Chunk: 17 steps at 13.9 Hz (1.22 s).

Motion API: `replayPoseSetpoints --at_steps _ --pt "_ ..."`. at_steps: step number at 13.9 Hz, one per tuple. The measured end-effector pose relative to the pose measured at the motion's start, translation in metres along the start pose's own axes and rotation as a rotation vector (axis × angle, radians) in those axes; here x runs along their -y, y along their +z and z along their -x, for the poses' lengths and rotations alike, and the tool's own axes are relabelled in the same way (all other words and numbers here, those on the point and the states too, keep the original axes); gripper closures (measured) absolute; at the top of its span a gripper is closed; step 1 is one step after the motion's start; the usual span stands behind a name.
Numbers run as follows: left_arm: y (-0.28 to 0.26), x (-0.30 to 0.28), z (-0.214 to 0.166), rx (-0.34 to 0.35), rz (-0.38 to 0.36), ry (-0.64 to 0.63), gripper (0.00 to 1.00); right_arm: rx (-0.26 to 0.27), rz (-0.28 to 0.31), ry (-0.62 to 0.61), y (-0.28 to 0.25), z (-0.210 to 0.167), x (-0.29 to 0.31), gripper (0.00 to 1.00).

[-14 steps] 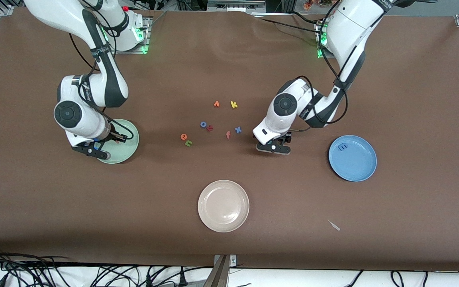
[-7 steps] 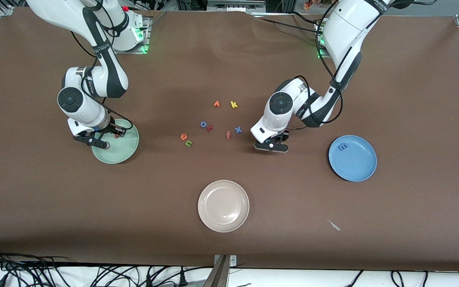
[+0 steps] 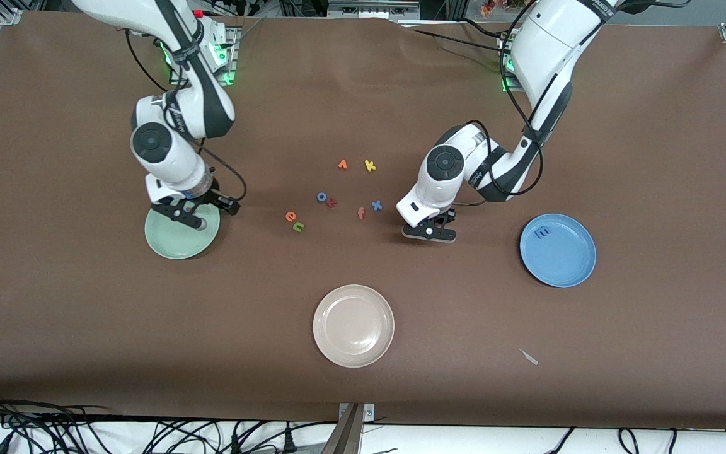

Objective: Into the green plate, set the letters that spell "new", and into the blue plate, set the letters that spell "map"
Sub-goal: 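Carry the teal b to the blue plate with the left gripper, then grasp the orange e with the right gripper while the left gripper returns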

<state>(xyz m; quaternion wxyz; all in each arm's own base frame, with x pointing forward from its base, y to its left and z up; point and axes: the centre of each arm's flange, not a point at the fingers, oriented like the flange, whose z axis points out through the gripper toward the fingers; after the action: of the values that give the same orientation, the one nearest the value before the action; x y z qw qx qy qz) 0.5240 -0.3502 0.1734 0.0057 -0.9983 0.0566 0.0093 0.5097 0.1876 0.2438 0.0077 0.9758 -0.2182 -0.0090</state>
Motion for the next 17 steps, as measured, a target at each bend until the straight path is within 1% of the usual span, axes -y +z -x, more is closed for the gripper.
replayPoseSetpoints --at_steps 1,4,5,7,8,10,12,14,16,17 --pt "0.0 0.011 -0.005 0.006 -0.013 0.008 0.71 0.0 -0.008 0.031 -0.002 0.007 0.011 0.24" --pt "-0.013 0.064 -0.026 0.096 -0.07 0.065 0.71 0.003 -0.017 0.11 -0.001 0.031 0.044 0.24" --pt "-0.023 0.082 -0.034 0.121 -0.071 0.08 0.71 0.005 -0.014 0.13 0.003 0.04 0.055 0.24" --pt "-0.043 0.122 -0.045 0.162 -0.058 0.135 0.71 0.005 -0.007 0.155 0.011 0.056 0.076 0.24" --pt "-0.049 0.143 -0.047 0.195 -0.06 0.174 0.71 0.006 -0.003 0.163 0.016 0.061 0.083 0.24" --pt "-0.054 0.182 -0.047 0.259 -0.055 0.265 0.71 0.005 0.003 0.176 0.026 0.07 0.094 0.24" --pt "-0.052 0.218 -0.046 0.307 -0.033 0.351 0.71 0.0 0.002 0.182 0.036 0.077 0.099 0.24" --pt "-0.047 0.251 -0.045 0.33 -0.01 0.418 0.71 -0.004 -0.001 0.184 0.045 0.08 0.102 0.24" --pt "-0.04 0.28 -0.043 0.347 0.003 0.45 0.71 -0.01 -0.007 0.185 0.049 0.079 0.103 0.24" --pt "-0.037 0.288 -0.041 0.352 0.012 0.463 0.67 -0.012 -0.009 0.185 0.05 0.078 0.105 0.24"
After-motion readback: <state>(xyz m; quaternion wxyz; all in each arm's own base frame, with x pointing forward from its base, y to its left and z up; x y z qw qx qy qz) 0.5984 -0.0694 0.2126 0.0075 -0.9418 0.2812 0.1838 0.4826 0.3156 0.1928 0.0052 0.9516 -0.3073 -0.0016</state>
